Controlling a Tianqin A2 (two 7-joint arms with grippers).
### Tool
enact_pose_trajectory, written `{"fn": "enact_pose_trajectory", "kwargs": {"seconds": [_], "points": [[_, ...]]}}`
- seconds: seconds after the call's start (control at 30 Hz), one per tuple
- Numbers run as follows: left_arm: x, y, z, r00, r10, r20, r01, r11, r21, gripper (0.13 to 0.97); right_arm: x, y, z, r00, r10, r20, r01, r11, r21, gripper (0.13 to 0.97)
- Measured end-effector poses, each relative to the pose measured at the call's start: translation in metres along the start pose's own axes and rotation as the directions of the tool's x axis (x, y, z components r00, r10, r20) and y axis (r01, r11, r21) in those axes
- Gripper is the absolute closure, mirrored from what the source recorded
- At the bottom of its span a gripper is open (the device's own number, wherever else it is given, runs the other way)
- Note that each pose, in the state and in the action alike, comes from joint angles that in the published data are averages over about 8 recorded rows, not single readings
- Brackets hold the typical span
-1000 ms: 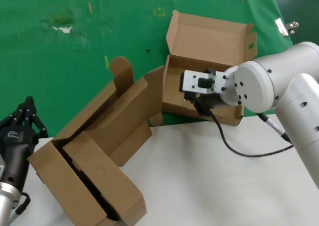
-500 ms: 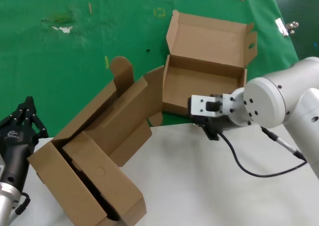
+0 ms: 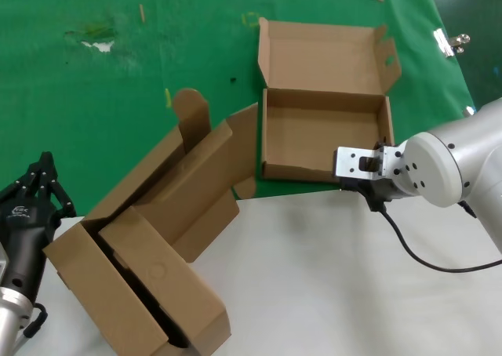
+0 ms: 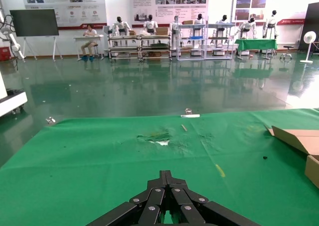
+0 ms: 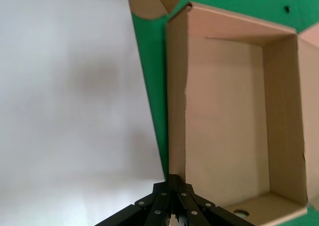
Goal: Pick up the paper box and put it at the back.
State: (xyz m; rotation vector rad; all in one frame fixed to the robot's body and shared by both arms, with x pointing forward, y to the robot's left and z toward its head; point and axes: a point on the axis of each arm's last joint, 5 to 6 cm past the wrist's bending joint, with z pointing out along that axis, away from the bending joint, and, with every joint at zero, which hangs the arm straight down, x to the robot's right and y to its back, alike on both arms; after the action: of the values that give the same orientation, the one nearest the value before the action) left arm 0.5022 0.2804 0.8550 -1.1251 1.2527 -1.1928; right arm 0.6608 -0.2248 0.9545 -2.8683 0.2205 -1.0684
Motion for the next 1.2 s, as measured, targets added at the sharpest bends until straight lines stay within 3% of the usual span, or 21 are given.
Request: {"fn": "enact_pose_trajectory", "kwargs": {"seconds": [0.7,1.2], "points": [[0.0,0.0,0.0,1.0,0.0,0.0,0.0,1.0,0.0,0.957,0.001,0.02,-0.015,0.997,0.035,-0.071,-0.04,0.996,-0.076,0.959],[0.0,0.0,0.0,1.0,0.0,0.0,0.0,1.0,0.0,0.957,-0.008,0.012,-0.026,0.998,0.06,-0.022,-0.06,0.998,0.002,0.959]]}}
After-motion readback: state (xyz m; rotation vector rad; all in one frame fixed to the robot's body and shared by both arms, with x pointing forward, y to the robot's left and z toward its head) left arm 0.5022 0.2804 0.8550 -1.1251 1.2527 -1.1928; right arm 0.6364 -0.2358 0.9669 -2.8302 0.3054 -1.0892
